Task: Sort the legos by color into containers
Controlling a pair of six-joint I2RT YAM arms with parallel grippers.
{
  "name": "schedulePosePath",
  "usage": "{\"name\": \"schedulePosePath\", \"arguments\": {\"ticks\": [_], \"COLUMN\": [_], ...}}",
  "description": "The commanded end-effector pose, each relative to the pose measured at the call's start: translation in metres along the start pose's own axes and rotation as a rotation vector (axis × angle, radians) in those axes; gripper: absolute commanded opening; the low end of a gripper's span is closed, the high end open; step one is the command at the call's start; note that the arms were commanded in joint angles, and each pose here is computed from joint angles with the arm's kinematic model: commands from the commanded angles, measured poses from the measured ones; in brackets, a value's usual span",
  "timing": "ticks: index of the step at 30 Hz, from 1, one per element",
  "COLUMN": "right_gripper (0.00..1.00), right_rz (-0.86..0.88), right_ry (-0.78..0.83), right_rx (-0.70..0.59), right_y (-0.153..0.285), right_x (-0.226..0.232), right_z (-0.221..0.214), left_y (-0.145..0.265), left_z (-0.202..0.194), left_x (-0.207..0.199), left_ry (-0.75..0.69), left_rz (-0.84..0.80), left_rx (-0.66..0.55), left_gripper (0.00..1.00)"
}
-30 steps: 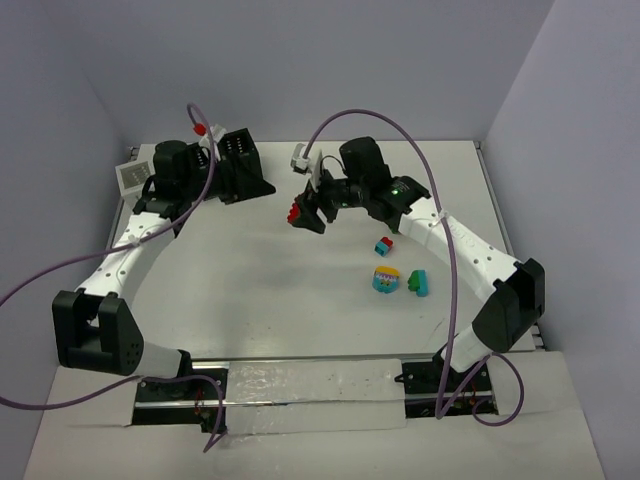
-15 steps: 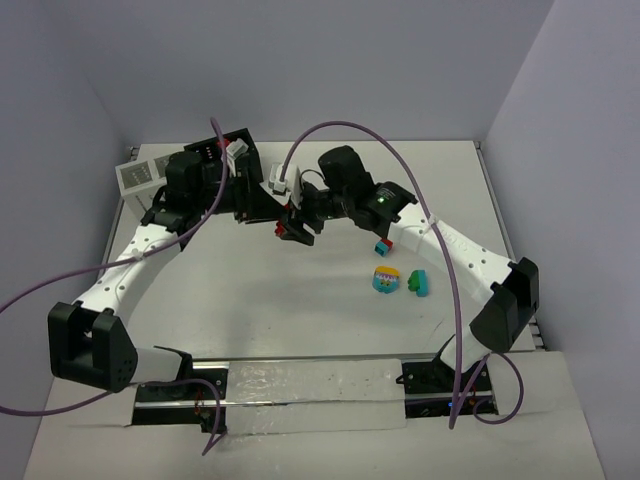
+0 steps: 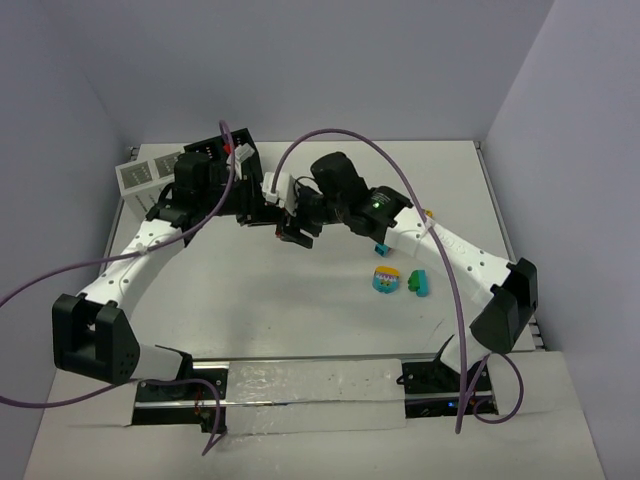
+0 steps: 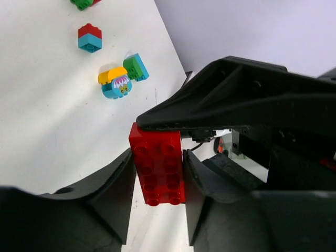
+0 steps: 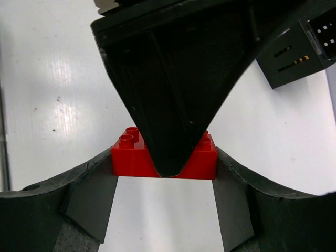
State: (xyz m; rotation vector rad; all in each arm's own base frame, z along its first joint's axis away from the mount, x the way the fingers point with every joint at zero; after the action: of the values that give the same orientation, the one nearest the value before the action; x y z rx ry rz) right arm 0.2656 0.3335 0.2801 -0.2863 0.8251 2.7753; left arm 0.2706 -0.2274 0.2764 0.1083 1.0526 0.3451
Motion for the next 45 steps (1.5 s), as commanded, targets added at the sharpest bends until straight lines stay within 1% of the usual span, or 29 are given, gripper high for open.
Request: {"name": "schedulePosePath", "arguments": {"ticks": [1, 3, 4, 5, 6, 7, 8, 9, 11, 13, 15, 16, 17, 18, 19, 20, 22, 23, 26, 27, 31, 33, 36, 40, 45], "right_gripper": [0.00, 0.01, 0.07, 0.17, 0.39, 0.66, 0.87, 0.97, 1.00, 1.00, 1.00, 1.00, 1.00, 1.00, 1.00, 1.00, 1.00, 1.00, 1.00, 1.00, 1.00, 1.00, 1.00, 1.00, 1.00], "right_rz": [-0.022, -0.025, -0.026, -0.032, -0.047, -0.061, -0.068, -0.080, -0.089, -0.097, -0.113, -0.129, -0.120, -0.144, -0.176, -0.179, -0.226, -0.246, -0.280, -0.285, -0.302, -0.306, -0.305, -0.298, -0.289], "right_ry": [0.062, 0.063, 0.061, 0.057, 0.049, 0.042, 0.032, 0.010, -0.027, -0.075, -0.160, -0.189, -0.214, -0.267, -0.302, -0.335, -0.378, -0.389, -0.409, -0.418, -0.444, -0.455, -0.462, -0.467, -0.473], "right_rx": [-0.010, -0.006, -0.005, -0.005, -0.001, 0.002, 0.001, 0.000, -0.013, -0.019, -0.046, -0.055, -0.066, -0.079, -0.085, -0.089, -0.081, -0.076, -0.058, -0.048, -0.029, -0.020, -0.012, -0.008, -0.005], "right_y": [0.003, 0.003, 0.003, 0.003, 0.004, 0.005, 0.006, 0.008, 0.014, 0.019, 0.033, 0.039, 0.042, 0.051, 0.060, 0.064, 0.074, 0.078, 0.084, 0.084, 0.085, 0.084, 0.082, 0.079, 0.076], "right_x": [0.002, 0.002, 0.002, 0.002, 0.000, -0.002, -0.004, -0.009, -0.014, -0.021, -0.035, -0.044, -0.043, -0.056, -0.068, -0.071, -0.083, -0.087, -0.092, -0.091, -0.094, -0.096, -0.097, -0.098, -0.097], "right_z": [0.015, 0.014, 0.014, 0.014, 0.013, 0.012, 0.011, 0.008, 0.006, 0.001, -0.005, -0.009, -0.009, -0.017, -0.024, -0.030, -0.045, -0.052, -0.064, -0.069, -0.081, -0.086, -0.090, -0.093, -0.097], "left_y": [-0.001, -0.001, -0.002, -0.001, 0.000, 0.001, 0.004, 0.009, 0.024, 0.038, 0.066, 0.076, 0.081, 0.092, 0.102, 0.104, 0.113, 0.115, 0.107, 0.108, 0.104, 0.106, 0.112, 0.121, 0.126], "left_z": [0.014, 0.014, 0.014, 0.015, 0.017, 0.019, 0.023, 0.032, 0.055, 0.077, 0.119, 0.137, 0.148, 0.164, 0.184, 0.190, 0.214, 0.224, 0.243, 0.249, 0.260, 0.265, 0.270, 0.273, 0.274], "left_x": [-0.009, -0.007, -0.006, -0.005, -0.003, -0.001, 0.002, 0.007, 0.020, 0.031, 0.052, 0.055, 0.057, 0.068, 0.071, 0.086, 0.095, 0.097, 0.128, 0.131, 0.163, 0.176, 0.202, 0.216, 0.229], "left_ry": [-0.070, -0.071, -0.072, -0.075, -0.084, -0.098, -0.119, -0.152, -0.213, -0.280, -0.385, -0.434, -0.482, -0.538, -0.597, -0.624, -0.690, -0.718, -0.756, -0.772, -0.796, -0.786, -0.725, -0.705, -0.695], "left_rz": [0.008, 0.013, 0.018, 0.028, 0.041, 0.056, 0.081, 0.125, 0.220, 0.308, 0.469, 0.519, 0.541, 0.636, 0.698, 0.756, 0.823, 0.837, 0.889, 0.896, 0.921, 0.926, 0.941, 0.969, 0.988], "left_rx": [-0.023, -0.020, -0.020, -0.026, -0.036, -0.049, -0.073, -0.115, -0.207, -0.287, -0.441, -0.513, -0.550, -0.616, -0.713, -0.738, -0.856, -0.897, -0.906, -0.935, -0.955, -0.962, -0.950, -0.955, -0.942], "left_gripper": [0.33, 0.21, 0.06, 0.00, 0.00, 0.00, 0.00, 0.00, 0.00, 0.00, 0.00, 0.00, 0.00, 0.00, 0.00, 0.00, 0.00, 0.00, 0.00, 0.00, 0.00, 0.00, 0.00, 0.01, 0.05]}}
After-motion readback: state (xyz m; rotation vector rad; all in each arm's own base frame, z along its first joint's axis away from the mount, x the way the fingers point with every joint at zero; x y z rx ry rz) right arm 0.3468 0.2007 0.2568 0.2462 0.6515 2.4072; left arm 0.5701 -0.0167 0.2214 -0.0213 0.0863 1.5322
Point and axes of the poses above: each gripper's point midway between its finger pads, its own y axis back along the fingers, its own x axis along the line the jaws close on, z = x × y, the point moved 3 cm from there along y, back along the fingers
